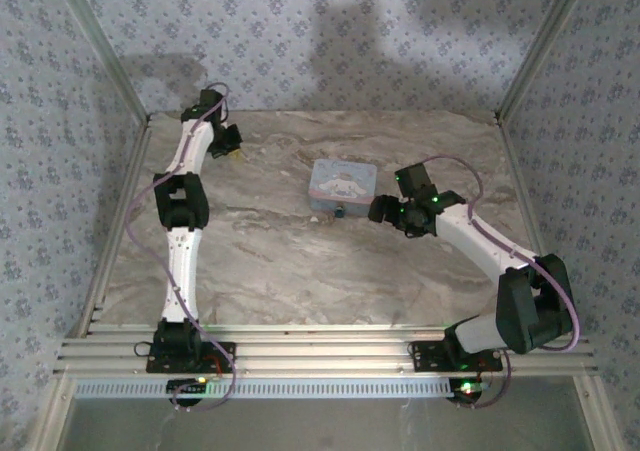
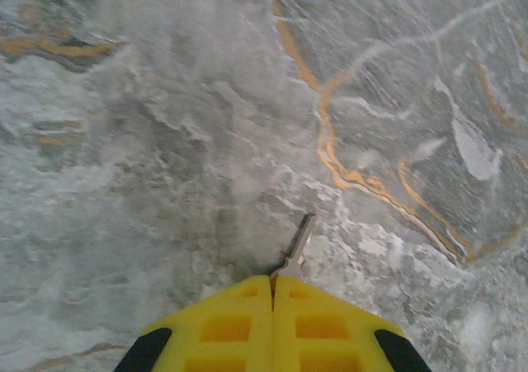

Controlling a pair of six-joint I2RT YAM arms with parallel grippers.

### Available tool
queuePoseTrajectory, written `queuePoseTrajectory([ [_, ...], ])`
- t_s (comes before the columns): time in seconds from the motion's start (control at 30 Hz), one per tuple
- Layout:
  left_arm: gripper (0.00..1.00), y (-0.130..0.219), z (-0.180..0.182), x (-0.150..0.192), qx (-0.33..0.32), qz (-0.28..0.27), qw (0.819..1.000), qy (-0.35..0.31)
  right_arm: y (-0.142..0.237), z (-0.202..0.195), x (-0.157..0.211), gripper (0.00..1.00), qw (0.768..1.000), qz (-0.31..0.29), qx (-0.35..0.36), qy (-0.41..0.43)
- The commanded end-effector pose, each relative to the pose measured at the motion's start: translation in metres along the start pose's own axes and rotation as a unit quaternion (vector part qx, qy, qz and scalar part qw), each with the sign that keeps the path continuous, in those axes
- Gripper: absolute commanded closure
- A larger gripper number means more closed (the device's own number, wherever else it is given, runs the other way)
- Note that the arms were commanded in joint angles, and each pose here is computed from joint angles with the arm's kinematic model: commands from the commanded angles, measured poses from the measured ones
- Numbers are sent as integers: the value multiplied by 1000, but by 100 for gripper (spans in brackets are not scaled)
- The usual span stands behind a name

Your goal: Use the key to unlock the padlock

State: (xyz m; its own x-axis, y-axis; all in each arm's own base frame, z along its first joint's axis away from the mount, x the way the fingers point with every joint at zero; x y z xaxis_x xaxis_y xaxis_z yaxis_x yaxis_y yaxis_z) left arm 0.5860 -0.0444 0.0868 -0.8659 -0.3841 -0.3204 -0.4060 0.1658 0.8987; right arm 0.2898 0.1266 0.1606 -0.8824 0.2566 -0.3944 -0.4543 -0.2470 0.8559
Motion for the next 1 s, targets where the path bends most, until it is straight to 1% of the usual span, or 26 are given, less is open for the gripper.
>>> queuePoseTrajectory([
  [0.0, 100, 6, -1, 27, -3, 56, 998, -27, 11, 5, -2, 16, 1000, -19, -3, -9],
  [0.13, 100, 26, -3, 42, 12, 58, 997, -44, 17, 8, 4, 16, 1000, -25, -8, -10],
  [0.23, 100, 46, -4, 59, 33, 54, 996, -56, 21, 8, 9, 16, 999, -33, -18, -20],
  [0.33, 100, 67, -5, 89, 66, 53, 994, -66, 27, 7, 14, 16, 998, -42, -31, -32],
  [0.47, 100, 104, -11, 127, 128, 34, 988, -81, 35, 6, 22, 17, 996, -54, -54, -46],
  [0.57, 100, 135, -18, 151, 160, 22, 980, -115, 40, 7, 31, 17, 995, -62, -65, -40],
  [0.73, 100, 189, -37, 182, 208, -3, 961, -182, 48, 8, 46, 18, 993, -72, -86, -31],
  [0.83, 100, 223, -50, 195, 252, -28, 943, -216, 56, 9, 53, 18, 990, -82, -110, -27],
  [0.97, 100, 262, -67, 214, 296, -66, 912, -275, 71, 13, 57, 22, 979, -106, -171, -23],
])
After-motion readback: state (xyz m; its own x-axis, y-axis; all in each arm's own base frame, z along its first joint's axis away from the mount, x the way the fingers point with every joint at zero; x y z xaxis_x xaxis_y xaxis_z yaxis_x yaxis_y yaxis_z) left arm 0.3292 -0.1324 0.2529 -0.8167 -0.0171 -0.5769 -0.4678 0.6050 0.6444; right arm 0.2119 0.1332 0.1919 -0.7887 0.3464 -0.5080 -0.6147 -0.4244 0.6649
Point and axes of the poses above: each hand's point on the last joint's axis, 136 mm out from that joint toward the fingers, its own y axis back along the fingers, its own z axis along the line the jaws close on, x = y × z, the point moved 6 cm from there along y, back along the fingers, and after that the axes turned 1 degree about y, right-handed, at the moved point
